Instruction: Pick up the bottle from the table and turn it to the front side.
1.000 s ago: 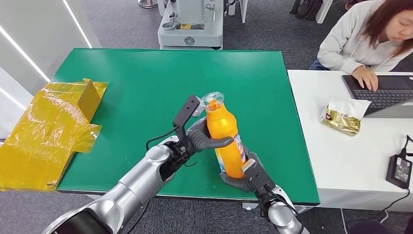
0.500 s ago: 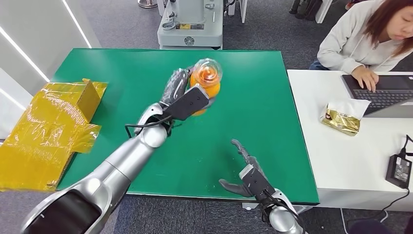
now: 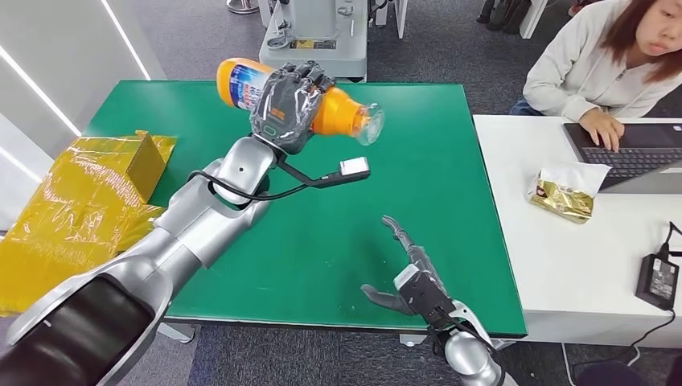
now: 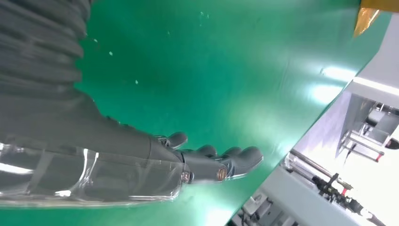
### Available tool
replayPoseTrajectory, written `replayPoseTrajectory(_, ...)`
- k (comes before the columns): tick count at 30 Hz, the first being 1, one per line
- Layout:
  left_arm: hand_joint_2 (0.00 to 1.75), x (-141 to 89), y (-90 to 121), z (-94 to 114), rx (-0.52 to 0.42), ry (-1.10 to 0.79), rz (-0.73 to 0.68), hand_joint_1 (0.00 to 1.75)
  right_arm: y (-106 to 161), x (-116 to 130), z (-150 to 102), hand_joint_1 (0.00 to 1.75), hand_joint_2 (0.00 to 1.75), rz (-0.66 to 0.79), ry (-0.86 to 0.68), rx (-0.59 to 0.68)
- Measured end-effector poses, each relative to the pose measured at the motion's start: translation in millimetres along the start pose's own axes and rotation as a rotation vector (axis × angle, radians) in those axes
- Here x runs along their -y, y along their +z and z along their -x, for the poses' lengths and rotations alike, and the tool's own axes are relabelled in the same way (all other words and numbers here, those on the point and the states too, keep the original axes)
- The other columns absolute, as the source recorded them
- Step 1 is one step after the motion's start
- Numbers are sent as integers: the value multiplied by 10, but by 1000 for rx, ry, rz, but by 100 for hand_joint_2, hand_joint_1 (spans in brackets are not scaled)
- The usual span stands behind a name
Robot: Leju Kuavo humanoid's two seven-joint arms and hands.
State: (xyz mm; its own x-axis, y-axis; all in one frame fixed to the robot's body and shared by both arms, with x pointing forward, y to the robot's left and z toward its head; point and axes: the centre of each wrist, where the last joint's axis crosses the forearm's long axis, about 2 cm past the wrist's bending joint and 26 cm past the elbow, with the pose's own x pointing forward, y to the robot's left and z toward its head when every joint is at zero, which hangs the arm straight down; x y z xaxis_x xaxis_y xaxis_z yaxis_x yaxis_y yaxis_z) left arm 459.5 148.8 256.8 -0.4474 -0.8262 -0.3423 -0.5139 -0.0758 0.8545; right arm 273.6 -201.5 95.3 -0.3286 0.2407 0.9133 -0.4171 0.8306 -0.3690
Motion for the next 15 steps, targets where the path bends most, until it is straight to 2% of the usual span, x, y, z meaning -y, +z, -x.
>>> replayPoseTrajectory(3, 175, 90, 95, 139, -19, -43, 32, 175, 25, 25, -12, 0, 175, 8, 7, 7)
replayPoseTrajectory(10, 175, 191, 209, 293, -56, -141, 102, 175, 36, 51, -40, 0, 175, 13, 10, 30)
replayPoseTrajectory(15, 175, 319, 404, 556, -59, -258, 218, 175, 57, 114, -42, 0, 175, 16, 8, 64)
